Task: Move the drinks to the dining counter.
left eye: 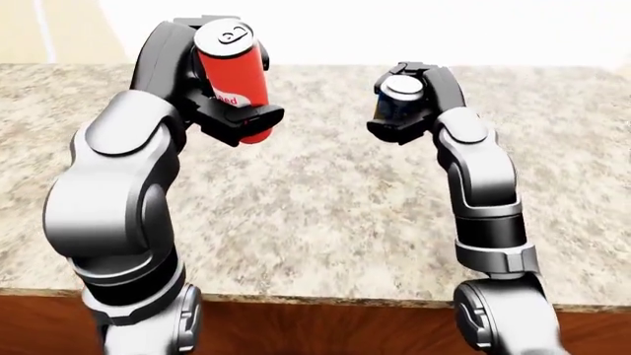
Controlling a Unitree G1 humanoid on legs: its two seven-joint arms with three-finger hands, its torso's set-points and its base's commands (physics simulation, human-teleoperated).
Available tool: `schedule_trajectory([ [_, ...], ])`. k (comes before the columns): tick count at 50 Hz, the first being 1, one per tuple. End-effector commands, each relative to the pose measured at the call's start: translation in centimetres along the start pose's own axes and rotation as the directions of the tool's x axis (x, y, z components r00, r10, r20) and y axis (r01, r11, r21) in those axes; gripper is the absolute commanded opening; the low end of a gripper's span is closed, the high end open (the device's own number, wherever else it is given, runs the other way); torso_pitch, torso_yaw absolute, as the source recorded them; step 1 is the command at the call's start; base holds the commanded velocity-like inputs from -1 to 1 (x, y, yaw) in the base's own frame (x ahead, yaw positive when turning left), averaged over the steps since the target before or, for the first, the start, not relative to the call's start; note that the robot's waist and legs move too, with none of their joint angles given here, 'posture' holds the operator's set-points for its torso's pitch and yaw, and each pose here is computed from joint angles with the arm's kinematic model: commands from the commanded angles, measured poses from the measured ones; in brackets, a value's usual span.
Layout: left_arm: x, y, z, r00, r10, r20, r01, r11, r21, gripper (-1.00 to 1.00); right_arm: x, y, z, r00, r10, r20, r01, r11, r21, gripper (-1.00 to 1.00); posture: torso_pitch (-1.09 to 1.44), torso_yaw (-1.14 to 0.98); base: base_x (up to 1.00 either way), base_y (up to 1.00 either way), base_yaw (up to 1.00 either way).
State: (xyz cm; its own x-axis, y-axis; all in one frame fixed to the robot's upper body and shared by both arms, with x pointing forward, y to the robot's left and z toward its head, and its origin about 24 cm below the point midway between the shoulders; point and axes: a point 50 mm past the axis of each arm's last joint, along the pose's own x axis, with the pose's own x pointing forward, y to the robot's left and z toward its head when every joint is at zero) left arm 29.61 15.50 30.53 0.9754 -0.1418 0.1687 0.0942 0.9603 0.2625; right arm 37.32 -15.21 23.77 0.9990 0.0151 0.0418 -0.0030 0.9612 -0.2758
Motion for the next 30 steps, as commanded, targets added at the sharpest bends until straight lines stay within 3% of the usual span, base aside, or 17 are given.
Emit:
schedule_trajectory([
  [1, -0.6, 0.7, 2.1, 0.992, 0.043, 0.117, -0.045, 0.999, 0.015, -1.0, -0.2, -0.4, 2.5, 0.992, -0.025, 0.124, 0.026, 1.0, -0.004, -1.0, 0.0, 0.0, 0.0, 0.0, 0.0],
  [30, -0.5, 0.6, 2.2, 0.992, 0.042, 0.12, -0.044, 0.999, 0.012, -1.0, 3.6, 0.8, -1.9, 0.997, -0.076, 0.0, 0.076, 0.997, -0.009, -1.0, 0.0, 0.0, 0.0, 0.0, 0.0],
])
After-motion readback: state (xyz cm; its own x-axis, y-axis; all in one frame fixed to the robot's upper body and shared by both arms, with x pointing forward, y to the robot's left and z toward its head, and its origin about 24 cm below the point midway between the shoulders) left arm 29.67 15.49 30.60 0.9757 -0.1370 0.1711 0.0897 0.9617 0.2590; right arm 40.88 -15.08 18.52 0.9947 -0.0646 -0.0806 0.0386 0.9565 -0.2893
